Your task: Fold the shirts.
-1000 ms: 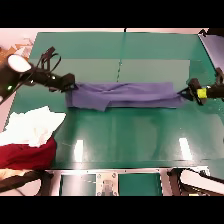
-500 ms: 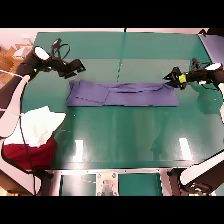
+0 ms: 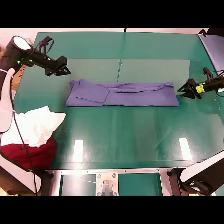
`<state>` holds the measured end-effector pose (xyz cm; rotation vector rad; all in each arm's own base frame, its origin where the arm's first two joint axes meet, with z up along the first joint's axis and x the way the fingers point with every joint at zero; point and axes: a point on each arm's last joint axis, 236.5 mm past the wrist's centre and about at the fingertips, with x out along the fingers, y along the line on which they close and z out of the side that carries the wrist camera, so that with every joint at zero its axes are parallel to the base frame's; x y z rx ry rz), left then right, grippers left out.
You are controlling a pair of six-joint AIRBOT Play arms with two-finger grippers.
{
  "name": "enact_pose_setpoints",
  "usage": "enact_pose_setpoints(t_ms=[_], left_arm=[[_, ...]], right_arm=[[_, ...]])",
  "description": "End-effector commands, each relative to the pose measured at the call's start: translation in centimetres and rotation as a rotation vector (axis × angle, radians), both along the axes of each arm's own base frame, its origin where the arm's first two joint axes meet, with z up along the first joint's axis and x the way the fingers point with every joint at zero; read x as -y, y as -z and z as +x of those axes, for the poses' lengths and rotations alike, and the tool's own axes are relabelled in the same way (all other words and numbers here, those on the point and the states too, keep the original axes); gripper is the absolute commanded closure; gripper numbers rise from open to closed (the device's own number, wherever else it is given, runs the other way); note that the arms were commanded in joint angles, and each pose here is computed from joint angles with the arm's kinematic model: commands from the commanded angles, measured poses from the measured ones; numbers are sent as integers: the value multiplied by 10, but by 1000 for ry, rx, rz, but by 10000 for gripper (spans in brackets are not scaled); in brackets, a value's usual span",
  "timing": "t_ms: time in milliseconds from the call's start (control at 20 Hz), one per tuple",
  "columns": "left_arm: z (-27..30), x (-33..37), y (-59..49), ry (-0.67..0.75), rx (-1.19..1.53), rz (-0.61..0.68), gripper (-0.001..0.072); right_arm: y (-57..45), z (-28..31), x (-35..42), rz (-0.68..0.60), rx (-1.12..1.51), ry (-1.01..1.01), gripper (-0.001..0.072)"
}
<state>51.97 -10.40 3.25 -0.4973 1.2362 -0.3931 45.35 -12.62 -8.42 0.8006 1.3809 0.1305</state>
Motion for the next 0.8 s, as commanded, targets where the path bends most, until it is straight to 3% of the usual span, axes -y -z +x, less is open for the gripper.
enact_pose_setpoints(t_ms=[0, 150, 200, 300, 400, 750], left_arm=[[-12, 13, 0, 55, -28, 4, 676], [-15, 31, 0, 88, -23, 8, 676], [-16, 37, 0, 98, -19, 8, 676], [-16, 54, 0, 121, -3, 8, 676], [-17, 75, 1, 147, 12, 8, 677], [-18, 182, 25, 233, 107, -13, 677]], right_arm=[[25, -10, -6, 62, -26, -42, 281], [35, 5, -35, 144, 12, -69, 286], [40, 8, -42, 149, 9, -81, 325], [44, 14, -56, 149, 7, -116, 463], [35, 12, -67, 166, -1, -163, 702], [-104, -4, -96, 247, 137, -315, 700]])
